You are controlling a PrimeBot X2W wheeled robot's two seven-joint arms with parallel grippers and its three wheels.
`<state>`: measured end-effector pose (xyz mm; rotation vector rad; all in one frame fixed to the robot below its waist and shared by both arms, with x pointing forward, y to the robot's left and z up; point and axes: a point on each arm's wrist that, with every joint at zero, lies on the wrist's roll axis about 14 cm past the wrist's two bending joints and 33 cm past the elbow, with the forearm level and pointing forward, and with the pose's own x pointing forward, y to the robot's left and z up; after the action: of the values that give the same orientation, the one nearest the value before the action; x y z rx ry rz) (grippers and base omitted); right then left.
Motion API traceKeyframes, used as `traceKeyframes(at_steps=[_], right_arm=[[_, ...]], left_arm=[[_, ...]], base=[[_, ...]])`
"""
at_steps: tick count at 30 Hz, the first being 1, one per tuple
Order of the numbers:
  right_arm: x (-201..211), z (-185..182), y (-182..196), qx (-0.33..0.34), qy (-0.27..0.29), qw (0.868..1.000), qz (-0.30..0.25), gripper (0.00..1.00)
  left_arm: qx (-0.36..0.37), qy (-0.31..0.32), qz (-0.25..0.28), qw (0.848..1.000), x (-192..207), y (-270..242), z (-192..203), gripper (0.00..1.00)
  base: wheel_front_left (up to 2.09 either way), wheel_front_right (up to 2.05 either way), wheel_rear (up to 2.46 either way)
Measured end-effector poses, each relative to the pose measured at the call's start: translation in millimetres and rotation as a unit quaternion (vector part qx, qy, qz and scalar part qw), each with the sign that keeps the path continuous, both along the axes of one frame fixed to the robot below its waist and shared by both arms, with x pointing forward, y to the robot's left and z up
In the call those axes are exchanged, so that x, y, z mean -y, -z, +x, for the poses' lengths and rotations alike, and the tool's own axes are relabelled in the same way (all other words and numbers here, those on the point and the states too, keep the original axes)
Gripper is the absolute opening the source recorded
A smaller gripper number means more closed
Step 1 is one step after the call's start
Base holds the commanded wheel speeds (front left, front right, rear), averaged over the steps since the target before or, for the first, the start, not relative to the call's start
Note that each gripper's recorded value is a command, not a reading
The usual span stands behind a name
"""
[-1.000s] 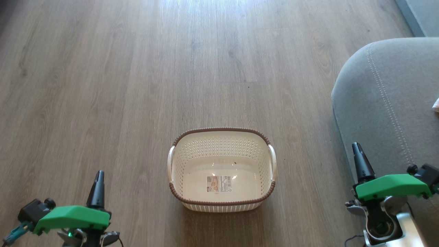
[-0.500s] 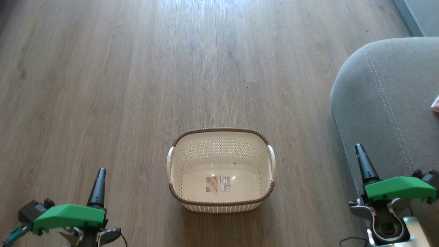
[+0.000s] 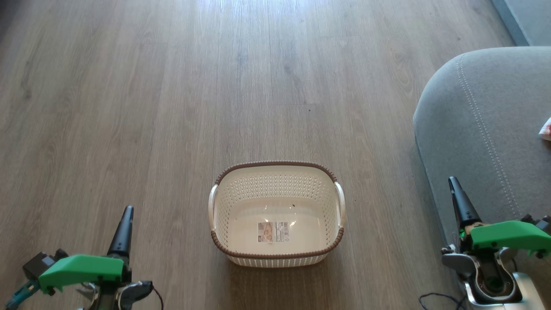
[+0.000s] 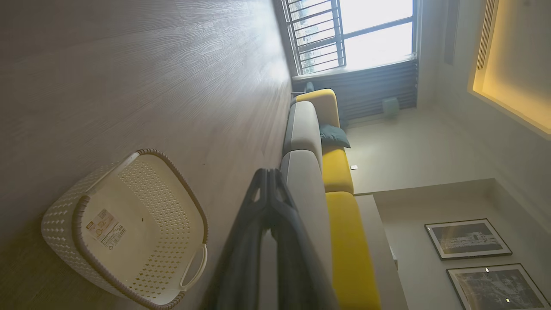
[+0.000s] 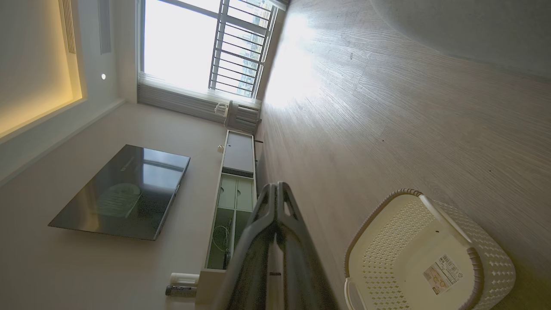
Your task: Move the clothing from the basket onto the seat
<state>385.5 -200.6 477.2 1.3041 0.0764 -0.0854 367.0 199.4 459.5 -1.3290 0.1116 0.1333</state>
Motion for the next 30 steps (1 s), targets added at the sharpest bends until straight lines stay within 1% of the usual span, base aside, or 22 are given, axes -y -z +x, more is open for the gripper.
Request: traceKeyframes(at_steps=[10,21,30], right_arm=[[4,0,-7,0.014,0.01,0.998,0.065,0.0],[6,-5,-9,0.023,0.012,0.991,0.128,0.0],[6,-5,-9,0.023,0.013,0.991,0.131,0.0]], left_arm=[[0.011,0.004,-0.062,0.998,5,-6,2,0.0],[0.03,0.008,-0.123,0.992,9,-16,7,0.0],[0.031,0.008,-0.125,0.992,9,-17,8,0.0]], base=[[0.0,0.0,0.0],[0.0,0.0,0.0],[0.0,0.0,0.0]])
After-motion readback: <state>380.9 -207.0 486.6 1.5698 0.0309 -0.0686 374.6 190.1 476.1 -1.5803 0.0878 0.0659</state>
